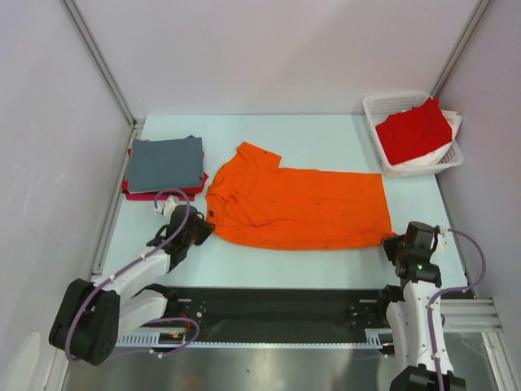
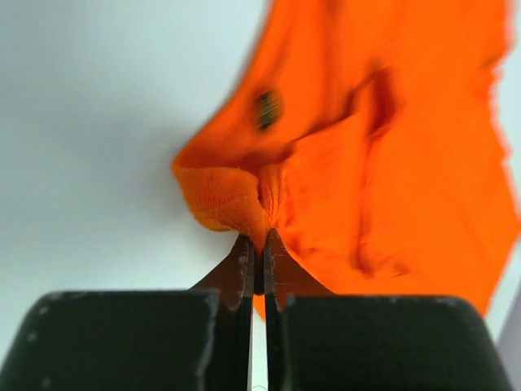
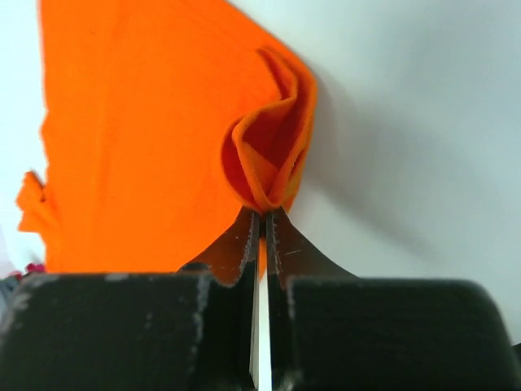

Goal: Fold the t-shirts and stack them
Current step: Fold the tshirt

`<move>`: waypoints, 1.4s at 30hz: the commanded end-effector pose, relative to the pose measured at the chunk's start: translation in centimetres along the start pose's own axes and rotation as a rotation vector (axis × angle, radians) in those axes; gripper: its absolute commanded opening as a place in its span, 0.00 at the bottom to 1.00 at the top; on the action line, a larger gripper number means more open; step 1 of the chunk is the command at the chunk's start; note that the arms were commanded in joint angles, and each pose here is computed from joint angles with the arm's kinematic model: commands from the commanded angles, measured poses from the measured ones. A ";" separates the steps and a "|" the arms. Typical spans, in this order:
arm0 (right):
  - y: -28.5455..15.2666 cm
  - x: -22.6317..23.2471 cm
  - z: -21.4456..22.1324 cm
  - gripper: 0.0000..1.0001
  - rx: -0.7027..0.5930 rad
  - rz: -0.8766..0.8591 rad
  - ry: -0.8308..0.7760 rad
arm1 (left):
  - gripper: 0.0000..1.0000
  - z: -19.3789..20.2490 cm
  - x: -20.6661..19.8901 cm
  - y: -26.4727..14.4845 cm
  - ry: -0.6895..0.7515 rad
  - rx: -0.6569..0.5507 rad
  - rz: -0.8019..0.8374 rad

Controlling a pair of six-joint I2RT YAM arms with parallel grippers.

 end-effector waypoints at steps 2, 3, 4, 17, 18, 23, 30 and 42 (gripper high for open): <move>-2.2 7.0 -4.7 0.00 -0.132 -0.177 0.021 | 0.00 -4.8 -6.1 -1.5 0.009 -0.096 0.086; -1.6 7.8 -5.3 0.00 -0.114 -0.140 0.022 | 0.00 -7.0 -8.8 -2.4 0.010 -0.139 0.130; -2.1 9.2 -6.2 0.00 -0.124 -0.157 0.022 | 0.00 -7.8 -9.5 -3.0 0.018 -0.138 0.118; -4.2 7.9 -5.5 0.00 -0.108 -0.136 0.020 | 0.00 -6.5 -5.4 -5.1 0.044 -0.142 0.069; -4.0 7.1 -4.9 0.00 -0.095 -0.127 0.020 | 0.00 -5.9 -4.5 -4.9 0.043 -0.132 0.059; -3.4 2.8 -1.9 0.00 -0.027 -0.062 0.006 | 0.00 -3.1 -0.3 -4.3 0.054 -0.082 0.017; -3.1 0.2 0.0 0.00 0.014 -0.019 0.013 | 0.00 -0.6 3.5 -3.6 0.040 -0.036 -0.026; -3.1 -0.7 0.4 0.11 0.024 -0.001 -0.018 | 0.00 -0.3 4.3 -3.9 0.061 -0.053 -0.034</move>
Point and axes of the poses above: each gripper's point midway between its finger pads, its own y axis out along the fingers, its own x axis along the line the jaws close on, z = x × y, the point moved 9 cm from there along -y, back along the fingers
